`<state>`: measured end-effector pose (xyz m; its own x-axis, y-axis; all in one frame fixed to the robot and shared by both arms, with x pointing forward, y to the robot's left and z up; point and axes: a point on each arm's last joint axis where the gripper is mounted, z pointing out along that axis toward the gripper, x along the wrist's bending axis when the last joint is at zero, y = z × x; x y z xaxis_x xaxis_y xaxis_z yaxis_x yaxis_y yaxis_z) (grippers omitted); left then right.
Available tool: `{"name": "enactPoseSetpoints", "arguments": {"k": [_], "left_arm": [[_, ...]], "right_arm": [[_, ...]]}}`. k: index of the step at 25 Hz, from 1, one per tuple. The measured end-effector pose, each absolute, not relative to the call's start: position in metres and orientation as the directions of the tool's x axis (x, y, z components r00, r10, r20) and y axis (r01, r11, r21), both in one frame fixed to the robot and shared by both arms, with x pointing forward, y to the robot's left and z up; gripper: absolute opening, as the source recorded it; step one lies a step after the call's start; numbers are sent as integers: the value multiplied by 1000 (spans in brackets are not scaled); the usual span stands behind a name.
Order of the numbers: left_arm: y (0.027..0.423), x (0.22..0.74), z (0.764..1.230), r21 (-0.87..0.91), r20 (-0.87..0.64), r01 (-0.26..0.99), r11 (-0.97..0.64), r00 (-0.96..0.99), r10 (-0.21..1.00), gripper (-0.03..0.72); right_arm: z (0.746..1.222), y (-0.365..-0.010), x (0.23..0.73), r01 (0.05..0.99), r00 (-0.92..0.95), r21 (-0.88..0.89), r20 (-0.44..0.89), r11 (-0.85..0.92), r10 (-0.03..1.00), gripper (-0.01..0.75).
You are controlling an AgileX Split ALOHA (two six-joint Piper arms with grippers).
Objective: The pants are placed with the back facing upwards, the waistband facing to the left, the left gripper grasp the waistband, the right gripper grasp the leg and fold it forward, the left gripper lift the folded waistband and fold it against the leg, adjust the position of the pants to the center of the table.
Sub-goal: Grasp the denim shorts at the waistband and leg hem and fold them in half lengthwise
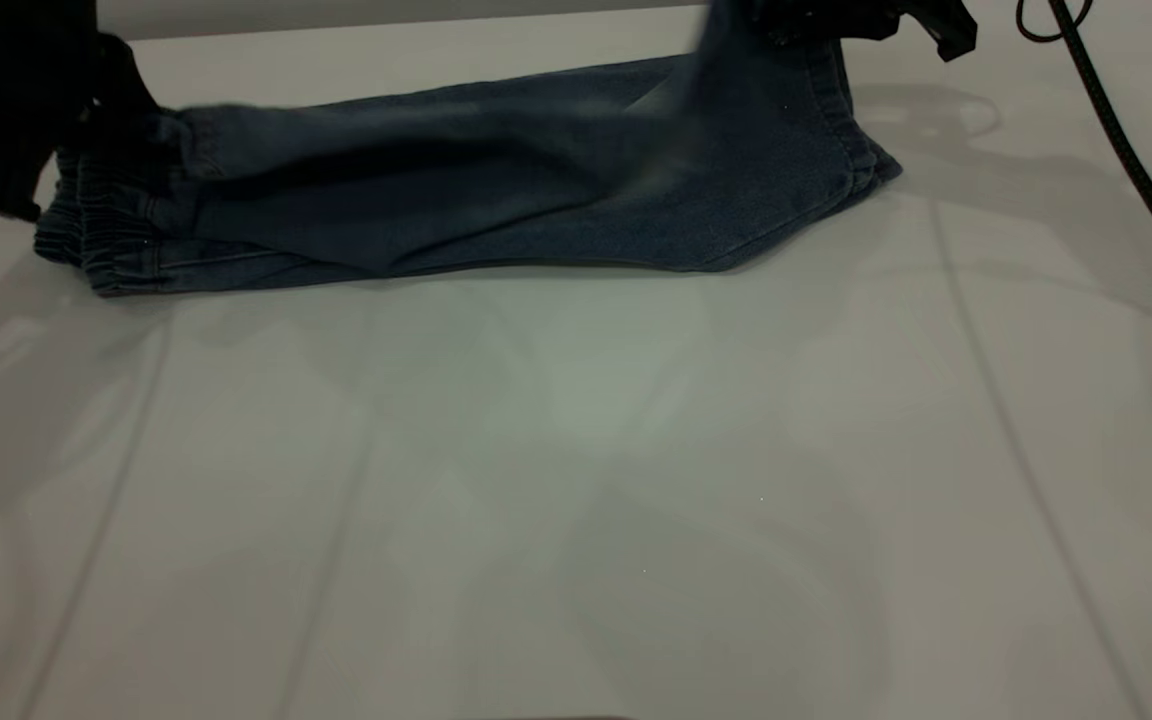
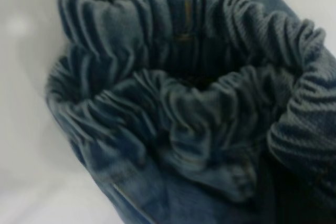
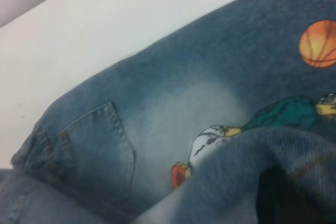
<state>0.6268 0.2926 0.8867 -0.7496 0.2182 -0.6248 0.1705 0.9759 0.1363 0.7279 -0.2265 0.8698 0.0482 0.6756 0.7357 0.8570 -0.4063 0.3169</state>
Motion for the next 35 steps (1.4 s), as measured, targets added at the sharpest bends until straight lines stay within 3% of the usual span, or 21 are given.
{"name": "enactPoseSetpoints", "arguments": {"k": [10,18,22,25,31,35], "left_arm": [[295,650,875,241,-602,283,928,-707,372,90],[297,653,863,179,-612,181,967,-749,253,99],[298,654,862,203,-611,184,962,-744,271,123],[299,655,863,241,-603,212,947,-732,318,187],[300,655,863,293,-585,261,920,-712,388,393],[300,656,863,354,-550,336,873,-680,485,454]], "right_arm": [[851,-230,732,832,142,271,741,-485,656,25],[850,-233,739,734,288,162,806,-660,517,25],[851,-234,740,719,301,145,816,-680,492,29],[851,-234,741,711,307,139,821,-689,482,47],[853,-234,742,693,320,117,834,-712,449,190],[854,-233,741,706,296,133,836,-695,461,349]]}}
